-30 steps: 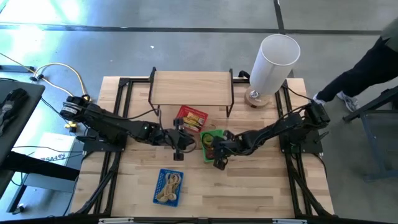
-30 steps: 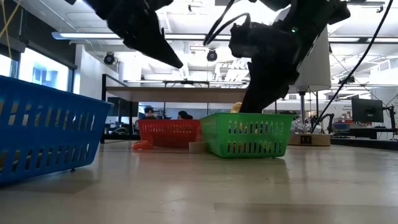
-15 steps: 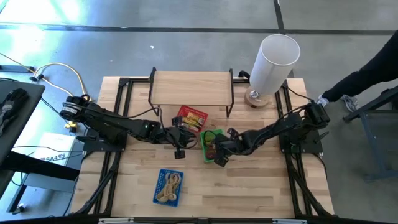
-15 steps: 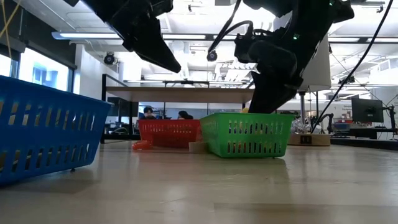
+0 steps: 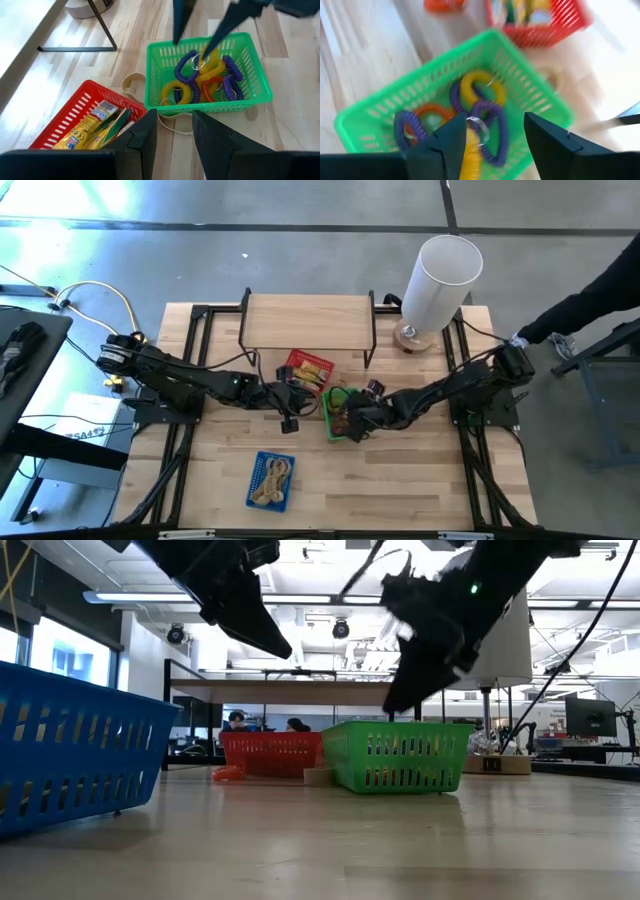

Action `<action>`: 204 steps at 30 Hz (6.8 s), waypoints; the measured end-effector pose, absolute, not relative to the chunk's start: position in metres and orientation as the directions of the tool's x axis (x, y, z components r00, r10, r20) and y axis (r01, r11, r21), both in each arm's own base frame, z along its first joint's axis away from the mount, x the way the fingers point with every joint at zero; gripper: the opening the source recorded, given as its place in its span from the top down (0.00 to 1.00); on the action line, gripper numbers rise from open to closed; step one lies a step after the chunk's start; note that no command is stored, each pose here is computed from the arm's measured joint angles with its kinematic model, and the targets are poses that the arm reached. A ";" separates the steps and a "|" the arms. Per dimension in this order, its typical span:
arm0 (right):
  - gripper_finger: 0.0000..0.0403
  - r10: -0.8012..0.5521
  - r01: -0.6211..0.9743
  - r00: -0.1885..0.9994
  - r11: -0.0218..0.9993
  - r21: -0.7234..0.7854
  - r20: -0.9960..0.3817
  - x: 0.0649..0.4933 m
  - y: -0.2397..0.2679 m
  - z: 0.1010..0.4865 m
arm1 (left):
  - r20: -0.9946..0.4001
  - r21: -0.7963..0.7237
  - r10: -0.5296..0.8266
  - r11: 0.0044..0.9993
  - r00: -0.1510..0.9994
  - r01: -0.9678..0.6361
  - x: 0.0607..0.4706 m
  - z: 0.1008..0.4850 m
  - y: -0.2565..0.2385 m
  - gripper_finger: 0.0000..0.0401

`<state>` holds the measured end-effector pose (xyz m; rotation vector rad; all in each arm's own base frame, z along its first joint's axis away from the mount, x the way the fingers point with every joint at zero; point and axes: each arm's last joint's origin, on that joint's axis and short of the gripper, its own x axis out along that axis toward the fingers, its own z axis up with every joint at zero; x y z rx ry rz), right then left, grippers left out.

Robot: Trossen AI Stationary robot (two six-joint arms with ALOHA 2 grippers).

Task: Pick & Place Office Desk Supplies
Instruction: Put the brown rubber band into the blue bin

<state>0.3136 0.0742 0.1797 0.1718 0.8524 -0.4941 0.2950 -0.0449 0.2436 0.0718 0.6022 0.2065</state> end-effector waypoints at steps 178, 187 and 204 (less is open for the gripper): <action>0.53 -0.069 0.152 0.868 0.980 0.132 -0.491 0.266 0.206 0.218 | -0.641 -0.552 -0.257 0.809 0.724 -0.202 0.230 0.324 -0.221 1.00; 0.53 -0.056 0.147 0.867 0.978 0.145 -0.496 0.265 0.207 0.218 | -0.671 -0.542 -0.230 0.800 0.705 -0.255 0.226 0.314 -0.229 1.00; 0.53 -0.057 0.147 0.867 0.978 0.146 -0.496 0.265 0.207 0.218 | -0.789 -0.414 -0.073 0.796 0.611 -0.440 0.218 0.281 -0.218 1.00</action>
